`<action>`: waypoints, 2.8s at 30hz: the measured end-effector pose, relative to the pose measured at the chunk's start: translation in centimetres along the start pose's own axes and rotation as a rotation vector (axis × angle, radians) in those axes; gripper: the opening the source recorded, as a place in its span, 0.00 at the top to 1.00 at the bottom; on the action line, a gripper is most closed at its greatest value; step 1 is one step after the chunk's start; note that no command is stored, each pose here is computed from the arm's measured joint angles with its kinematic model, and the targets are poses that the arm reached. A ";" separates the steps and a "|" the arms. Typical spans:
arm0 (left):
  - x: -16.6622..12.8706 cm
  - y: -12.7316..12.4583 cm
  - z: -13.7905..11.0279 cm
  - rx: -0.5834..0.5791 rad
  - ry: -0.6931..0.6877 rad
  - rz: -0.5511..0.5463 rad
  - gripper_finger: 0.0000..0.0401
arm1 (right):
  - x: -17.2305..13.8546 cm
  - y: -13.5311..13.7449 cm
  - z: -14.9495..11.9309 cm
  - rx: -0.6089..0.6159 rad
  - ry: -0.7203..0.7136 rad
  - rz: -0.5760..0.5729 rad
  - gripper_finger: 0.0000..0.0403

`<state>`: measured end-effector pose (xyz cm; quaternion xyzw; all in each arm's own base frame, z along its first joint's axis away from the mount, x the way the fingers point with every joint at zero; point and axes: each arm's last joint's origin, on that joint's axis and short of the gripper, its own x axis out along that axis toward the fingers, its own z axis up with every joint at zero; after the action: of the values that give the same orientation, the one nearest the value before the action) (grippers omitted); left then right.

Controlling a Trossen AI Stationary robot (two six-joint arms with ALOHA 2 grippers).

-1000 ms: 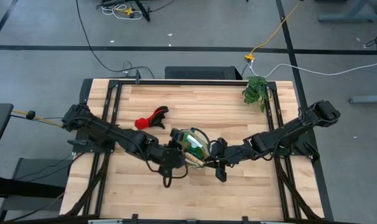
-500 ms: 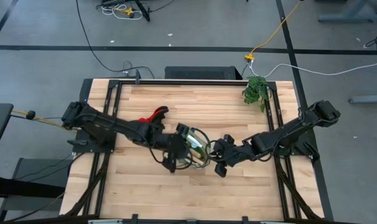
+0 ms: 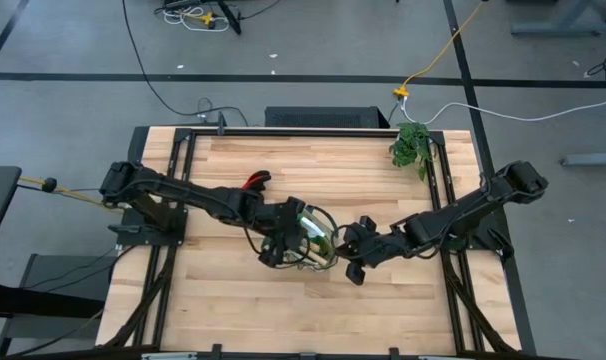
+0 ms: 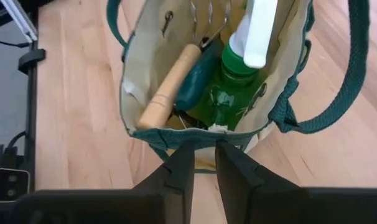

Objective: Pick & Place Garden tools in Gardening bag
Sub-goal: Put the light brown rake into the white bag, then put the red gloves into the white bag

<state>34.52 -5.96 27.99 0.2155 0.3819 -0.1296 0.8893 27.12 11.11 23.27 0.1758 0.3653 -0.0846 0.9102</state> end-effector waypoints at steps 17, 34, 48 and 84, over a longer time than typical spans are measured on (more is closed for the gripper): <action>0.9 0.0 -1.4 -0.091 0.035 -0.008 0.71 | -3.2 -0.4 1.4 -0.019 -0.108 0.039 0.88; 0.8 0.1 -1.3 -0.113 0.035 0.015 0.61 | -3.3 -0.3 1.4 -0.040 -0.105 0.047 0.88; -7.8 1.5 -2.4 -0.213 0.083 0.319 0.61 | -3.3 -0.4 1.3 -0.043 -0.098 0.040 0.88; -11.6 7.8 -13.5 -0.567 0.604 0.259 0.61 | -3.3 -0.6 1.5 0.123 -0.146 -0.004 0.88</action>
<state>21.39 8.12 30.42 0.0369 0.6152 0.1619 0.7707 25.58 10.08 26.43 0.2238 0.2926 -0.1213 0.9217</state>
